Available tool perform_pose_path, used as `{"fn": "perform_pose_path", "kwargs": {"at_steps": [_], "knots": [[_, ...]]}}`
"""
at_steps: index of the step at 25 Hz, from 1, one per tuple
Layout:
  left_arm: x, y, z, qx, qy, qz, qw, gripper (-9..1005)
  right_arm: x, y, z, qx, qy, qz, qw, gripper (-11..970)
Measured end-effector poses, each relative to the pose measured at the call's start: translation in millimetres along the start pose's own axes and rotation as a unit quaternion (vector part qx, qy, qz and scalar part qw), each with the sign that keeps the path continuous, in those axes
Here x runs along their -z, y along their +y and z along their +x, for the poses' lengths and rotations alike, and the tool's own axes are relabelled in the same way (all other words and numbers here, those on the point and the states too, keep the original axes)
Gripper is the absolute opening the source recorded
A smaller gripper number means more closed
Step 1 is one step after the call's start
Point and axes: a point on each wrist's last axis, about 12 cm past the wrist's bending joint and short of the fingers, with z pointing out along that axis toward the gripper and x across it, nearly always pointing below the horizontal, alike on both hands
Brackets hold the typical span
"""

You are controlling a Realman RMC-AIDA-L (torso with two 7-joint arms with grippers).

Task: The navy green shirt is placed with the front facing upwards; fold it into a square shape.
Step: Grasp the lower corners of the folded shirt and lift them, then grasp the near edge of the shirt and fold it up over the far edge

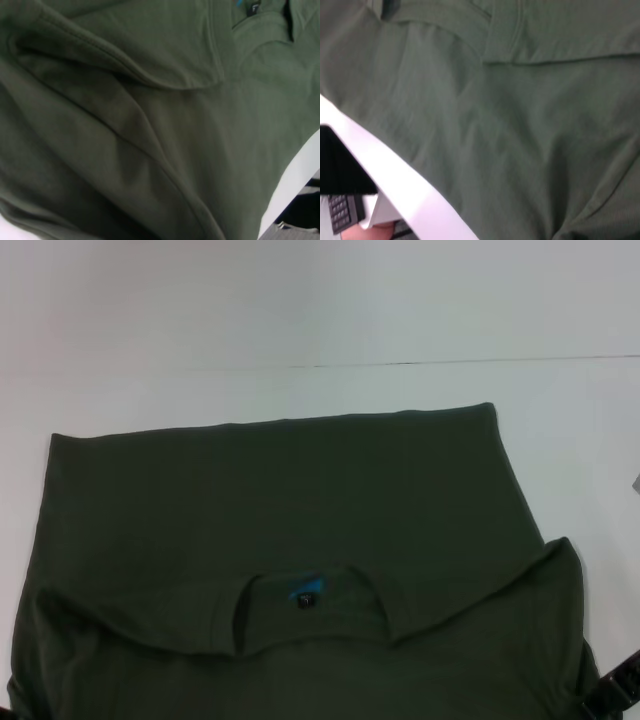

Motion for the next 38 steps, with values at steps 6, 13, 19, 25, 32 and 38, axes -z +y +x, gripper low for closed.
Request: {"fn": "perform_pose_path", "kwargs": {"at_steps": [6,13,19,25,32,38], "knots": [[2,-1.1,-2,-0.006,-0.003,-0.005,1.0,46,0,0.9,0,0.009,-0.002,-0.004,1.0,56],[23,-1.4,-9,-0.03,-0.102,0.031,0.994,47,17,-3.8,-2,0.0,-0.081,-0.025,0.996,55],[48,10.3,-12,-0.006,-0.226,0.037,0.973,47,49,-15.0,0,-0.035,-0.204,-0.042,0.977,55],[60,25.2,-12,0.037,-0.331,0.035,0.942,47,72,-29.7,-5,-0.09,-0.35,-0.043,0.931,56],[56,38.9,-12,0.066,-0.421,0.044,0.903,48,66,-40.9,-19,-0.124,-0.451,-0.03,0.883,56],[38,40.5,-29,0.063,-0.477,0.056,0.875,47,52,-38.6,-40,-0.121,-0.501,-0.014,0.857,57]]}}
